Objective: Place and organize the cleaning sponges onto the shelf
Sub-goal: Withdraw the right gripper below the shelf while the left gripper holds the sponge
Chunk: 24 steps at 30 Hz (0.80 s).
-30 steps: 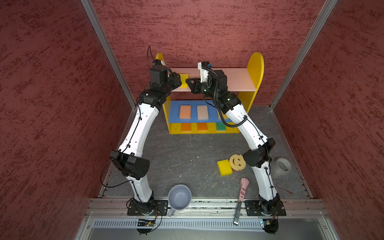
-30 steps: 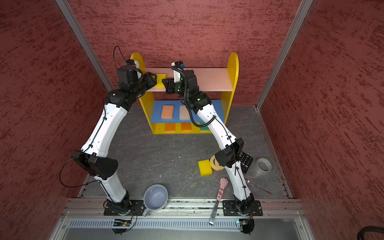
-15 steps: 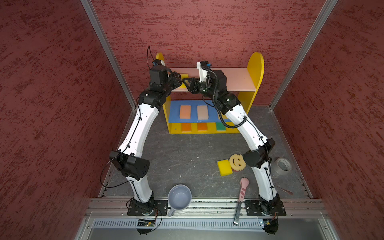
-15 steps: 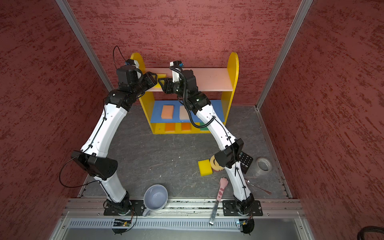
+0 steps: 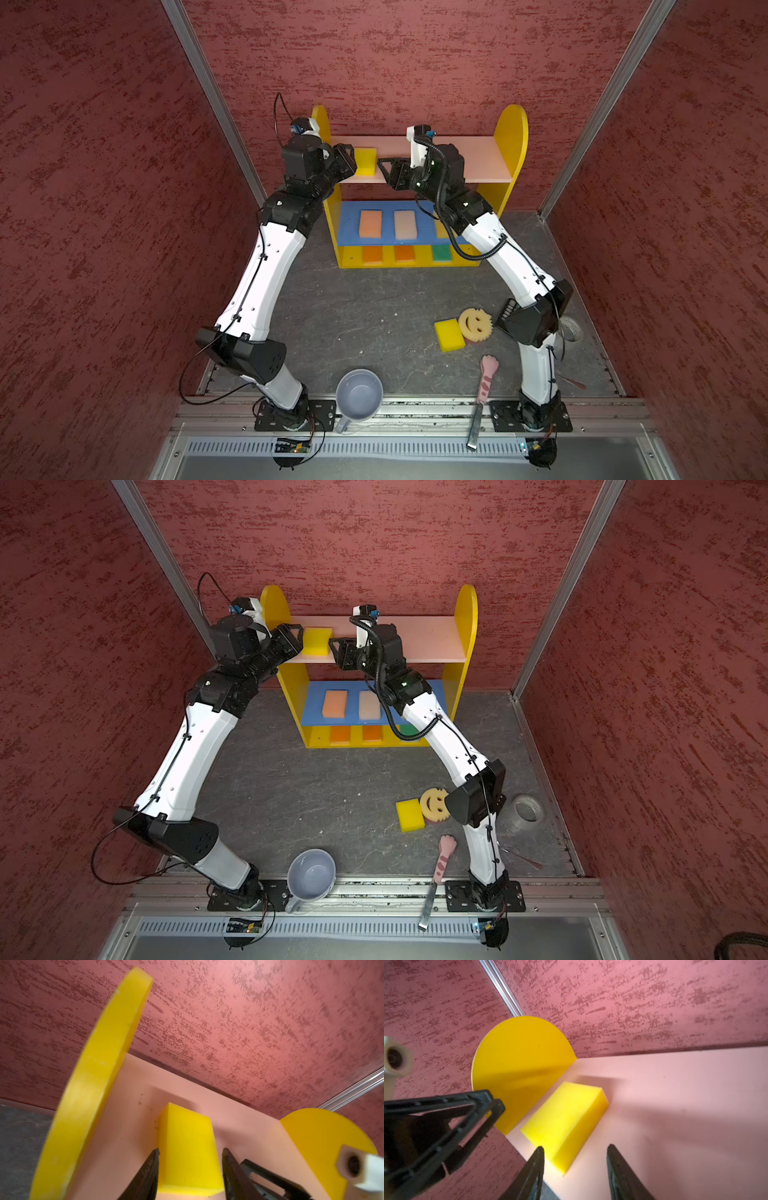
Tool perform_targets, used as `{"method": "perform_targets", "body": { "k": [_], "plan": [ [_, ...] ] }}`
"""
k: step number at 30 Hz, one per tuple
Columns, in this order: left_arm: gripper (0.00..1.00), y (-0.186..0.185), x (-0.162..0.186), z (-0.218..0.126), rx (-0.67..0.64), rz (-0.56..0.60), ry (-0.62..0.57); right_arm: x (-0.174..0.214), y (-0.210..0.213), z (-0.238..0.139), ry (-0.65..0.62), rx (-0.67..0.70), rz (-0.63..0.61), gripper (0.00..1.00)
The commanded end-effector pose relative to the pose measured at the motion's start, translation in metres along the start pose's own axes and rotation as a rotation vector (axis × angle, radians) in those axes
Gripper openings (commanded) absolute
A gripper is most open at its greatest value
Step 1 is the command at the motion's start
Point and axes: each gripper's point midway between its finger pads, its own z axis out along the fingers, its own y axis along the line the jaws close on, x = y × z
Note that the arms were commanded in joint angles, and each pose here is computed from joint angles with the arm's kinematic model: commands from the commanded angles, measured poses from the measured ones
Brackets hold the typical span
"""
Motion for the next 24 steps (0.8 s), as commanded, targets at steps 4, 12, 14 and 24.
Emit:
{"method": "perform_targets", "body": {
  "k": [4, 12, 14, 24],
  "plan": [
    [0.31, -0.005, 0.017, -0.010, 0.069, -0.011, 0.047, 0.000, 0.011, -0.040, -0.084, -0.089, 0.057, 0.38],
    [0.21, -0.008, 0.036, 0.004, 0.100, -0.033, 0.109, 0.025, 0.004, -0.092, -0.130, -0.105, 0.169, 0.00],
    [0.20, -0.008, 0.042, 0.011, 0.102, -0.040, 0.124, 0.038, -0.002, -0.097, -0.123, -0.104, 0.206, 0.00],
    [0.20, -0.011, 0.059, 0.032, 0.104, -0.064, 0.167, 0.071, -0.019, -0.099, -0.059, -0.056, 0.238, 0.00]
  ]
}}
